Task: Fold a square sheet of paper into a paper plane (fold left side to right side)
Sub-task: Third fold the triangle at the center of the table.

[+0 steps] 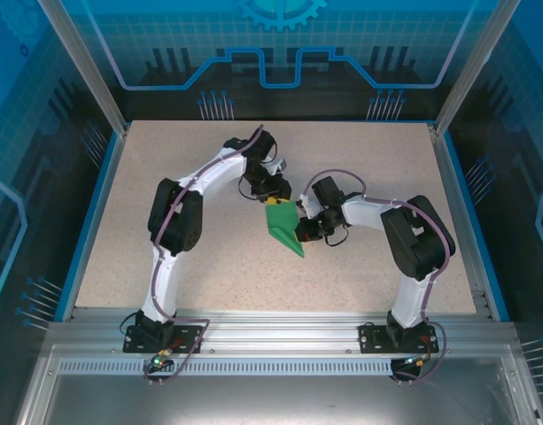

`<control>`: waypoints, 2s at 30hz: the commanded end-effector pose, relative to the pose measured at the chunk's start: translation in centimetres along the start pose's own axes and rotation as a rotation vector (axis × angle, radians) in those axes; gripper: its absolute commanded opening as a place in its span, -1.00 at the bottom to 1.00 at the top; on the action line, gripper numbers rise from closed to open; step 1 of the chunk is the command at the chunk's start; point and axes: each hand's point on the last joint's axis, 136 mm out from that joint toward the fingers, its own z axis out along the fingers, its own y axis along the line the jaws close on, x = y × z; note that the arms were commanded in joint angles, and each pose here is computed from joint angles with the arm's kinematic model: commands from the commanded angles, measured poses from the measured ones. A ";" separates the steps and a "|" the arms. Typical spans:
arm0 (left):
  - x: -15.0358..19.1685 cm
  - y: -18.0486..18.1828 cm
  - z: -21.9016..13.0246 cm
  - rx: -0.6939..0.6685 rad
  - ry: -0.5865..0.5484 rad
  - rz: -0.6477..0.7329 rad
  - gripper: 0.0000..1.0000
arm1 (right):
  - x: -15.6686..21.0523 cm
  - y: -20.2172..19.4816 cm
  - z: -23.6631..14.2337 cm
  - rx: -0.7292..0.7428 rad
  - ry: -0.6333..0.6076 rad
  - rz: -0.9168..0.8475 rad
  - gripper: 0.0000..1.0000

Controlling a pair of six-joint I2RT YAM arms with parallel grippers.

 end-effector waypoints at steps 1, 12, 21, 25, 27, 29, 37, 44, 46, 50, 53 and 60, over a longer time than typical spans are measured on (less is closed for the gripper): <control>2.4 -1.5 -2.0 0.069 0.020 -0.032 -0.33 | 2.4 -2.0 1.2 0.046 0.091 0.049 -0.96; 6.9 -2.9 1.5 0.231 0.112 -0.161 -0.47 | 2.5 -2.0 1.4 0.048 0.098 0.047 -0.96; 7.8 -2.1 4.0 0.183 0.161 -0.202 -0.47 | 2.5 -2.0 1.3 0.050 0.099 0.041 -0.96; 8.2 -0.6 5.0 0.125 0.171 -0.232 -0.48 | 2.5 -2.0 1.3 0.051 0.100 0.040 -0.96; 8.3 -0.1 5.4 0.114 0.173 -0.243 -0.49 | 2.6 -2.0 1.3 0.051 0.101 0.041 -0.96; 8.4 0.3 5.9 0.109 0.176 -0.254 -0.49 | 2.6 -2.0 1.4 0.052 0.103 0.041 -0.96; 9.0 2.0 7.1 0.055 0.189 -0.277 -0.49 | 2.6 -2.0 1.4 0.051 0.103 0.039 -0.96; 10.3 3.5 7.5 0.002 0.212 -0.284 -0.49 | 2.7 -2.2 1.4 0.060 0.107 0.036 -0.96; 10.6 4.0 7.7 -0.009 0.216 -0.289 -0.49 | 2.7 -2.2 1.4 0.061 0.106 0.035 -0.96; 11.0 5.0 8.3 -0.044 0.224 -0.296 -0.49 | 2.1 -1.7 1.0 0.046 0.090 0.033 -0.94; 11.4 5.7 8.6 -0.065 0.234 -0.302 -0.49 | 1.0 -1.0 -0.1 0.028 0.053 0.034 -0.88; 12.0 6.4 8.8 -0.092 0.239 -0.305 -0.50 | -0.7 0.8 -3.8 -0.011 -0.014 0.043 -0.52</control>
